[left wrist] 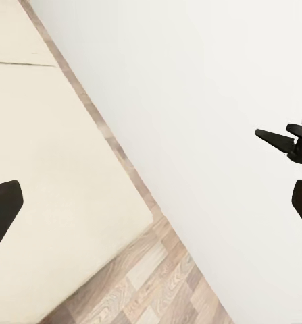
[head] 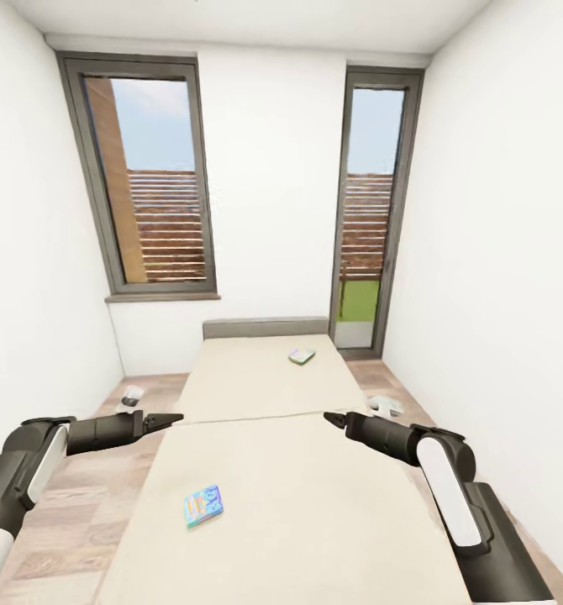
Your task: Put all the toys in the child's room - the three board games (two on the bed and one on the table), the two jigsaw puzzles on the table, and the tennis ball on the table - inside the toy box on the table in the child's room.
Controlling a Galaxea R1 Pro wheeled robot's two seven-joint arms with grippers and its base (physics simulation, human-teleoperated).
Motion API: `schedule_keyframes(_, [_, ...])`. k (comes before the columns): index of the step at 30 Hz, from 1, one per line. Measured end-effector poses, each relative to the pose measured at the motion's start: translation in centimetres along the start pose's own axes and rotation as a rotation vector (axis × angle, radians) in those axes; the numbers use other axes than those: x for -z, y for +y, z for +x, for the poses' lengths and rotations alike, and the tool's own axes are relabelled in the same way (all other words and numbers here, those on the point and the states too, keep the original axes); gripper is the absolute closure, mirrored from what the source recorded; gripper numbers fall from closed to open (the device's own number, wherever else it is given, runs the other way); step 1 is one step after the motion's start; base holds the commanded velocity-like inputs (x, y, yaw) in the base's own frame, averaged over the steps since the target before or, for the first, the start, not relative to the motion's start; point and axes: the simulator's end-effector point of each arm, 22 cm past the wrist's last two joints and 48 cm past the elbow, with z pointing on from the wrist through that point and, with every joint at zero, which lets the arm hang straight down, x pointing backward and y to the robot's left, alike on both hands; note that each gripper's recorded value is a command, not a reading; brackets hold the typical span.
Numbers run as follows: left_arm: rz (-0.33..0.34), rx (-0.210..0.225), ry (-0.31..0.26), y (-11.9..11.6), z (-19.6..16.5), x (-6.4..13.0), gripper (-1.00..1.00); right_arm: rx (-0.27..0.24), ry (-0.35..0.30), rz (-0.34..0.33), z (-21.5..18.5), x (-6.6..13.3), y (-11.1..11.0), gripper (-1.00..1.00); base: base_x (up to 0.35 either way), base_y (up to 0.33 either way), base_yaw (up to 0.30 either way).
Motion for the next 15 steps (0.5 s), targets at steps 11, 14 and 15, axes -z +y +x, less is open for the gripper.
schedule_keyframes(11, [0.0, 0.001, 0.0, -0.01, 0.01, -0.01, -1.0, 0.0, 0.0, -0.001, -0.01, 0.01, 0.03, -1.0, 0.022, 0.0, 0.289])
schedule_keyframes(14, [0.0, 0.0, 0.0, -0.02, 0.0, 0.01, -1.0, 0.0, 0.0, -0.001, -0.01, 0.03, 0.05, -1.0, 0.133, 0.0, 0.266])
schedule_keyframes(15, [0.0, 0.0, 0.0, -0.03, 0.0, 0.01, -1.0, 0.0, 0.0, -0.002, -0.01, 0.03, 0.06, -1.0, 0.186, 0.0, 0.189])
